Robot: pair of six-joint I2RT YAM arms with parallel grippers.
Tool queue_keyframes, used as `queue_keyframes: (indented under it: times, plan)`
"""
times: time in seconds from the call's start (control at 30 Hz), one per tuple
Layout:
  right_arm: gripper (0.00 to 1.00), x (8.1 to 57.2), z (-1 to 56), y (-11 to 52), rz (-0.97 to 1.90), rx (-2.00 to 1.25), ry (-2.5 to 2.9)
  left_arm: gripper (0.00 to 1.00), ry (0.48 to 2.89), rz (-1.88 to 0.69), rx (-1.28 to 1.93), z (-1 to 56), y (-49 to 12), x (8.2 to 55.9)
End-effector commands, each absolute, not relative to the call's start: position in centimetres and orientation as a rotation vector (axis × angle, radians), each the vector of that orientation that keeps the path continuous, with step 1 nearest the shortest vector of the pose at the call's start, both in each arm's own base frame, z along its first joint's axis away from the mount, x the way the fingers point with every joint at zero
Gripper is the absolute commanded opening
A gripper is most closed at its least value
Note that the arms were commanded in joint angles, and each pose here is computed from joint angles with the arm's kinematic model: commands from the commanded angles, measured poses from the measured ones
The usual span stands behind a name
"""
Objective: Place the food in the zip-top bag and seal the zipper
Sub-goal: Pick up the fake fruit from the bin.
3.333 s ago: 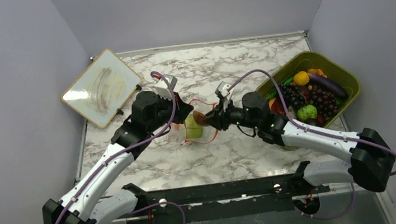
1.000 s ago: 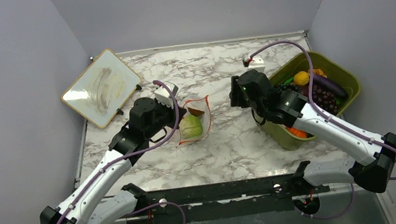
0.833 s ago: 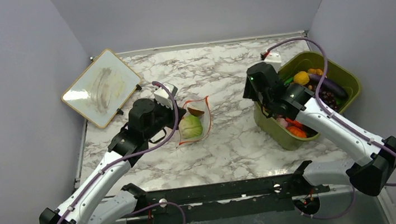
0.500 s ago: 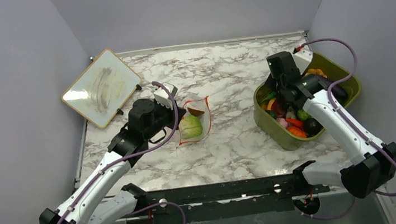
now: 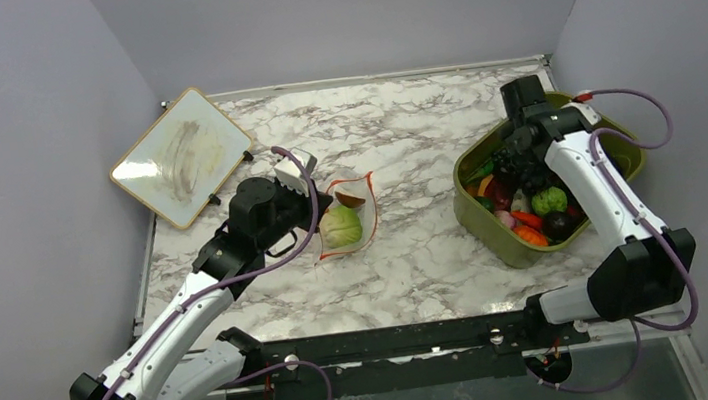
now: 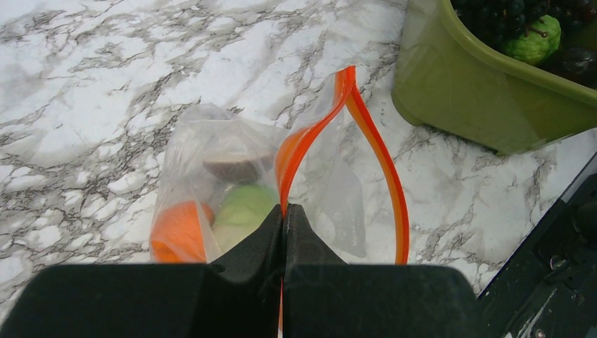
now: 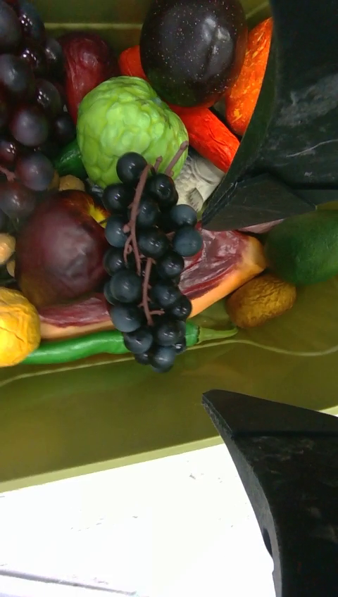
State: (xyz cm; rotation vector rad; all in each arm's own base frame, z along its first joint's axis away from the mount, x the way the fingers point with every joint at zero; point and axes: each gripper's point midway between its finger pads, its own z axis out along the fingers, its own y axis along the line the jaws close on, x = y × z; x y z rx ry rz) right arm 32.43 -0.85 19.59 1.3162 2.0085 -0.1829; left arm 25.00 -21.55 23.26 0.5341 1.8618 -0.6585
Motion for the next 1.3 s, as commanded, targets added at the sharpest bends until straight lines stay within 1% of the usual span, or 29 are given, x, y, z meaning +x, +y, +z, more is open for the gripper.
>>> queue_keyframes:
  times: [0.0,0.1,0.17,0.5,0.77,0.87,0.93,1.03,1.27]
  plan:
    - [0.86,32.7,19.7,-1.4,-0.098,1.500,1.903,0.00,1.812,-0.672,0.539,24.2,-21.6,24.9]
    - [0.93,32.5,19.6,-1.8,-0.104,1.604,1.854,0.00,1.809,-0.672,0.538,24.2,-21.6,24.9]
    - [0.95,32.4,19.2,-1.8,-0.103,1.676,1.850,0.00,1.807,-0.674,0.539,24.3,-21.6,24.9]
    - [0.95,33.3,16.6,-1.5,-0.038,1.915,1.849,0.00,1.806,-0.674,0.541,24.3,-21.6,24.8]
    - [0.95,33.4,13.9,-2.6,-0.073,2.121,1.752,0.00,1.803,-0.672,0.543,24.3,-21.5,24.8]
    - [0.94,33.7,13.4,-3.1,-0.084,2.131,1.730,0.00,1.804,-0.670,0.543,24.3,-21.5,24.8]
    - [0.92,33.7,12.9,-3.4,-0.098,2.145,1.723,0.00,1.803,-0.669,0.541,24.3,-21.5,24.8]
    - [0.85,33.7,12.6,-3.8,-0.107,2.154,1.714,0.00,1.802,-0.669,0.540,24.3,-21.5,24.8]
    - [0.63,33.6,12.9,-4.2,-0.118,2.139,1.703,0.00,1.793,-0.672,0.536,24.7,-21.4,24.7]
